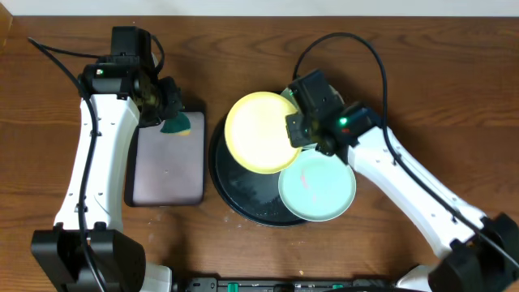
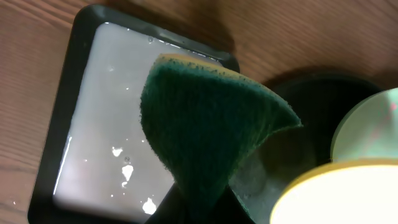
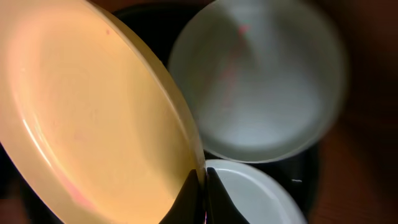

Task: Clean dirty plates on tray and stack at the side

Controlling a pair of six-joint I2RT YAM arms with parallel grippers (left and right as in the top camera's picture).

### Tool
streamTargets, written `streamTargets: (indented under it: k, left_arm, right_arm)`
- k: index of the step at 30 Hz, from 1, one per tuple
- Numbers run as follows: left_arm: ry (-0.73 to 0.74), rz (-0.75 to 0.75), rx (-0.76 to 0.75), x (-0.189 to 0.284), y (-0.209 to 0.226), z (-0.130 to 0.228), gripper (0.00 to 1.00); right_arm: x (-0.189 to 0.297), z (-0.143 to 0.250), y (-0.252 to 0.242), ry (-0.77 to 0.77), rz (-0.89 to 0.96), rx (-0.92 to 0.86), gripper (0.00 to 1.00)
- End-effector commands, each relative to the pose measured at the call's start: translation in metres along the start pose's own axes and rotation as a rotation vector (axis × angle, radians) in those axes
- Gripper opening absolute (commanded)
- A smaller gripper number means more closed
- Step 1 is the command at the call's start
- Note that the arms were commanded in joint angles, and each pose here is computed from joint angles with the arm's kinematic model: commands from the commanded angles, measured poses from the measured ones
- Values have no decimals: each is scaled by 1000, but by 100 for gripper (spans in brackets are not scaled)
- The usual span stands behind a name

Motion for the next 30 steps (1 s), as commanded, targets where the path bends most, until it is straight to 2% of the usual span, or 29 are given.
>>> streamTargets:
  k: [1,5,11,16,23,30]
  left_arm:
    - [5,-16,-13,-5,1,0,7]
    - [5,-16,-12,-5,1,0,7]
    - [5,-16,-12,-5,1,0,7]
    - [5,-16,-12,-5,1,0,7]
    - [5,-16,-12,-5,1,0,7]
    - [4,-16,-12,-5,1,0,7]
  right_arm:
    - [23,-7,-12,-90,313,114,1]
    - [43,-6,4,-165,512,219,1]
    - [83,-11,23,-352,779,281,1]
    - [100,-12,31,-438,868,273,1]
    - [96,-11,33,-443,823,233,1]
    - [52,-1,35,-244,413,78,1]
Point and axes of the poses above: each gripper's point midway between its finger pads, its own x axis back along the fingers, its own y axis along the line the jaws close on, z = x × y, the point moved 4 cm from there along x, back along the fingers, and after that the axes turned 8 degrees about x, right-handed, at the moved point
